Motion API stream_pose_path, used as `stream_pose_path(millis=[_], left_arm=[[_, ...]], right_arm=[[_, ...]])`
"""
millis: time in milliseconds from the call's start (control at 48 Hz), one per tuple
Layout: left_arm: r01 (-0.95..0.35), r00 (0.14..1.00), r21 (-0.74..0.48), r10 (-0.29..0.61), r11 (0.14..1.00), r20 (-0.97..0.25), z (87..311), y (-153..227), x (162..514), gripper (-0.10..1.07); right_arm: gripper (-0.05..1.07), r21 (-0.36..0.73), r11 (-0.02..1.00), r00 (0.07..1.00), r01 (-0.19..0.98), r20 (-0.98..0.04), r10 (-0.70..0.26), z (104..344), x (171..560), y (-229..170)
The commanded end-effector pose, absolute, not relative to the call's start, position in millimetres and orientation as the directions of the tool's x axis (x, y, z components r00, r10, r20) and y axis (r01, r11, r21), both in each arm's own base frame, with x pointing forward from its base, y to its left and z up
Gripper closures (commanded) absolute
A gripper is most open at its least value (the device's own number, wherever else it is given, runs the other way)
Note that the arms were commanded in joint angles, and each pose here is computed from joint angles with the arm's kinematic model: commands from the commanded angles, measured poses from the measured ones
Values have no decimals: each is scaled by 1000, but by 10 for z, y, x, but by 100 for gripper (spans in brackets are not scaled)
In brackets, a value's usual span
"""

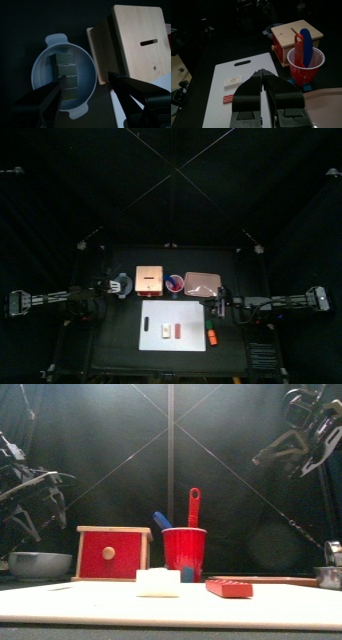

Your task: Assemble salmon sushi and place in plate

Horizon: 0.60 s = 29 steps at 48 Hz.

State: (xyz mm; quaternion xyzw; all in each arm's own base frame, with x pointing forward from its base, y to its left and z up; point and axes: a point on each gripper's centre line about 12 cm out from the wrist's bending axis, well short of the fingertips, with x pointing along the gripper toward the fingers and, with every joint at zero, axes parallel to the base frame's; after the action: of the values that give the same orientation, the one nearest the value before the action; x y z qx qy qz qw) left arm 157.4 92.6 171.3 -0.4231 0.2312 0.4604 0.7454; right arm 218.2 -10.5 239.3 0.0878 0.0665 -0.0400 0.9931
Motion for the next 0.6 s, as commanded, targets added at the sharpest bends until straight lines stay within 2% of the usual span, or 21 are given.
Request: stream_pose_path(millis=[0,167,271,438,583], left_arm=[[-873,486,-431,494,230,-721,1771,936,1619,-1],[-862,506,-444,490,246,-710,1786,931,1640,-1],[-832,555,-463,480,305,-680,1828,908,1701,-1],[-715,696,-539,375,446,-612,1906,678,1885,-1],[-635,762,-579,294,511,-577,1942,518,1976,-1]], right_arm=[[98,173,981,991,88,-116,-68,2475,2215,-104],[98,175,981,991,85,-116,-65,2475,2216,-97],[98,180,981,991,77,-120,-56,2470,2218,-75],[98,196,979,992,60,-122,-37,2468,2225,-27],[98,205,977,989,62,-141,-33,2428,2244,-16]])
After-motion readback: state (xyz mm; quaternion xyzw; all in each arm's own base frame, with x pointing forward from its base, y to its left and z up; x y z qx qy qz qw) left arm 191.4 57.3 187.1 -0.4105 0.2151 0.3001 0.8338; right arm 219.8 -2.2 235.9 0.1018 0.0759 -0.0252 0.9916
